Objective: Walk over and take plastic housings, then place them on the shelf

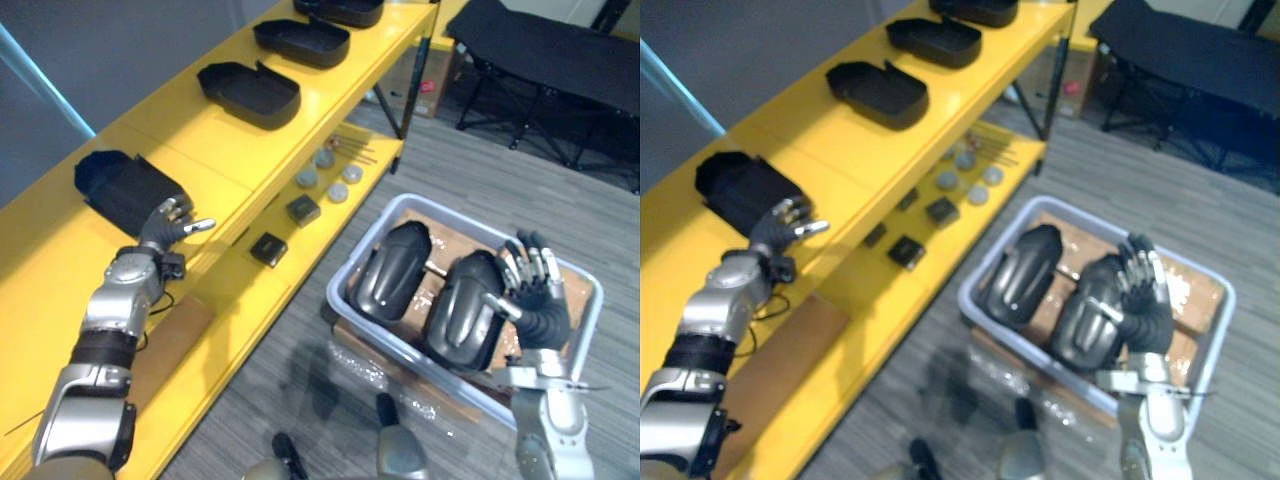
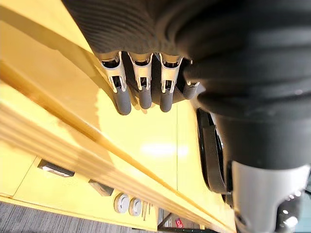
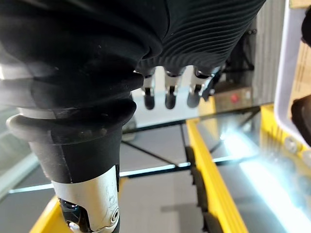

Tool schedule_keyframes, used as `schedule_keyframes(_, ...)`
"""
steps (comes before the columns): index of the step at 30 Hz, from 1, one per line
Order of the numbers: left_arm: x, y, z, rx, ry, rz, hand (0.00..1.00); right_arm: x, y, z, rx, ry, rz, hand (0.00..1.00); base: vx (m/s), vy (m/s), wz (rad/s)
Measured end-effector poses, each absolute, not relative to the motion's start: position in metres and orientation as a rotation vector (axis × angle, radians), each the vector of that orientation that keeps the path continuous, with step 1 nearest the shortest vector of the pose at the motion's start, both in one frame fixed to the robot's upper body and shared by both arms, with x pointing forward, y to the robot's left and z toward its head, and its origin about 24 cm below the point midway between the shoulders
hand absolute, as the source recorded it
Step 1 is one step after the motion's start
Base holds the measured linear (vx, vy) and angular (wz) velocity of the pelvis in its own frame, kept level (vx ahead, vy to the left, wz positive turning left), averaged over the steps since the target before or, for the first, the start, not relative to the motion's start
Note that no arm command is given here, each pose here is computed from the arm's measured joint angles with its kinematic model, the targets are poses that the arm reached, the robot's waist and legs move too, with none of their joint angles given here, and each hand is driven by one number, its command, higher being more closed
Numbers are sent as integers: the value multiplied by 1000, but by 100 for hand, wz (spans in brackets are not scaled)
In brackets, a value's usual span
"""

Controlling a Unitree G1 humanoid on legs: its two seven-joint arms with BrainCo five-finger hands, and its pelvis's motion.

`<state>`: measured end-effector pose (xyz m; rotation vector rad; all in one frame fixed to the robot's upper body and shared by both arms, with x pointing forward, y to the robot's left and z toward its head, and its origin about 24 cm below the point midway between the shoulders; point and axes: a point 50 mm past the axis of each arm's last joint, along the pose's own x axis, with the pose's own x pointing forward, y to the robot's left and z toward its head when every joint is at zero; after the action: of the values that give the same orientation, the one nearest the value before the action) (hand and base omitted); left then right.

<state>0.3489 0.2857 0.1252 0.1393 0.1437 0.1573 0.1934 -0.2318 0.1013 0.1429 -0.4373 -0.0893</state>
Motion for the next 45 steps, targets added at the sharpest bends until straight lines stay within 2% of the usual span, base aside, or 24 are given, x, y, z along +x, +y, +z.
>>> schedule_keyframes(18,352,291,134,77,88,253,0,195,-226,100,161,-432,-64,0,-5,1,-1)
schedule_keyframes(25,350,285,149,75,-47,223,0,195,-224,100,162,-434,-54,0,0,0,0)
schedule_keyframes(30,316,255,132,-2,-174,70,0,191,-223,112,153,-511,-50,0,19,8,2)
schedule_keyframes(34,267,220,88,-176,-166,34,0,190,-222,113,117,-531,-132,0,30,6,13)
schedule_keyframes(36,244,209,69,-251,-131,51,0,193,-224,105,130,-498,-195,0,32,-16,29)
schedule_keyframes(41,215,205,47,-299,-70,127,0,205,-225,88,154,-409,-295,0,-2,-13,25)
schedule_keyframes(45,197,216,44,-306,-132,333,0,207,-226,68,170,-299,-377,0,-25,-17,23)
